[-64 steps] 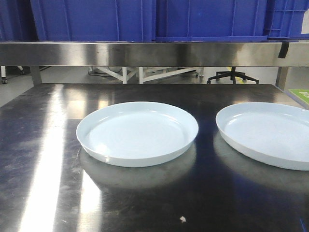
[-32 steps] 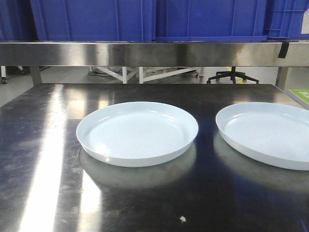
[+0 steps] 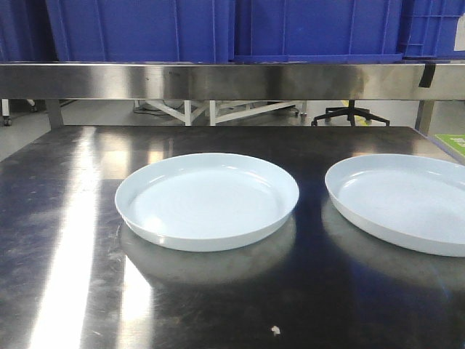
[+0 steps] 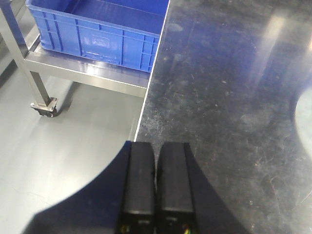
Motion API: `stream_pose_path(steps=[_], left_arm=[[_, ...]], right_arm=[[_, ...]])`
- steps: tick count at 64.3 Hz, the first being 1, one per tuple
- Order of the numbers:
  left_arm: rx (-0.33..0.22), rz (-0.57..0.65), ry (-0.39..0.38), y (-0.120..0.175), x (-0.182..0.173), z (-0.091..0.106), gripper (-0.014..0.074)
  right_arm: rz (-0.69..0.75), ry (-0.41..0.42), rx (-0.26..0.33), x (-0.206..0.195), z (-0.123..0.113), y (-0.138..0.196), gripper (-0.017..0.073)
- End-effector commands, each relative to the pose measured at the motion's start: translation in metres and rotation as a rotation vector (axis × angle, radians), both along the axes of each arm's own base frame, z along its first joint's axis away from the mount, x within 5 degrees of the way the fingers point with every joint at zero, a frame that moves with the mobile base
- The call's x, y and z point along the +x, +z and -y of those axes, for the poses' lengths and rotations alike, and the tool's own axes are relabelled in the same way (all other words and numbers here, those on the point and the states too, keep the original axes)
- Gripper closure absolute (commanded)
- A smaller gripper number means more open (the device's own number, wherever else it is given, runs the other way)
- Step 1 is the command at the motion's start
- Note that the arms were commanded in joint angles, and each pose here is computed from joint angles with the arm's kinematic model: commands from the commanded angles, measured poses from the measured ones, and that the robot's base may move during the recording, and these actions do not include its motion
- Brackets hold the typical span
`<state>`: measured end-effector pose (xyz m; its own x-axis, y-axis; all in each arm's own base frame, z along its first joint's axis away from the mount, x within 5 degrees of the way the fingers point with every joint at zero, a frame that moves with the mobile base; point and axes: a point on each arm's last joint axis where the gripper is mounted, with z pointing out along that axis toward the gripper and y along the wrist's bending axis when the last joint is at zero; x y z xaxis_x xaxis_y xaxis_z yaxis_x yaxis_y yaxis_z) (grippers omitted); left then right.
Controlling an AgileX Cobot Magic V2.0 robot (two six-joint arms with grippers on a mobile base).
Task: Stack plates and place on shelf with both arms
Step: 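Lift the other plate with the right gripper and lower it onto the first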
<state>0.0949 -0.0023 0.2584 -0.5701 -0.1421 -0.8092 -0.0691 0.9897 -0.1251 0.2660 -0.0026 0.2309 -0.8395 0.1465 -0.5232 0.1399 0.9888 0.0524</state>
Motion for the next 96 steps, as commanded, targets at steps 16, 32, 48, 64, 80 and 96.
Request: stream_pose_path(steps=[16, 32, 48, 64, 80, 96], left_arm=[[-0.019, 0.1, 0.007, 0.015, 0.005, 0.0, 0.0508], [-0.019, 0.1, 0.007, 0.015, 0.005, 0.0, 0.0508], [-0.019, 0.1, 0.007, 0.015, 0.005, 0.0, 0.0508], [-0.019, 0.1, 0.007, 0.015, 0.005, 0.0, 0.0508], [-0.019, 0.1, 0.007, 0.015, 0.005, 0.0, 0.0508], [-0.019, 0.1, 0.007, 0.015, 0.005, 0.0, 0.0508]], right_arm=[[0.039, -0.01, -0.015, 0.036, 0.007, 0.0, 0.0143], [-0.007, -0.026, -0.016, 0.04, 0.013, -0.012, 0.0294], [0.097, -0.005, -0.064, 0.044, 0.015, 0.021, 0.0533], [0.288, 0.001, -0.067, 0.037, 0.01, 0.088, 0.0531], [0.304, 0.132, 0.009, 0.034, -0.039, 0.106, 0.0531], [0.279, 0.383, 0.044, 0.043, -0.124, 0.092, 0.0531]])
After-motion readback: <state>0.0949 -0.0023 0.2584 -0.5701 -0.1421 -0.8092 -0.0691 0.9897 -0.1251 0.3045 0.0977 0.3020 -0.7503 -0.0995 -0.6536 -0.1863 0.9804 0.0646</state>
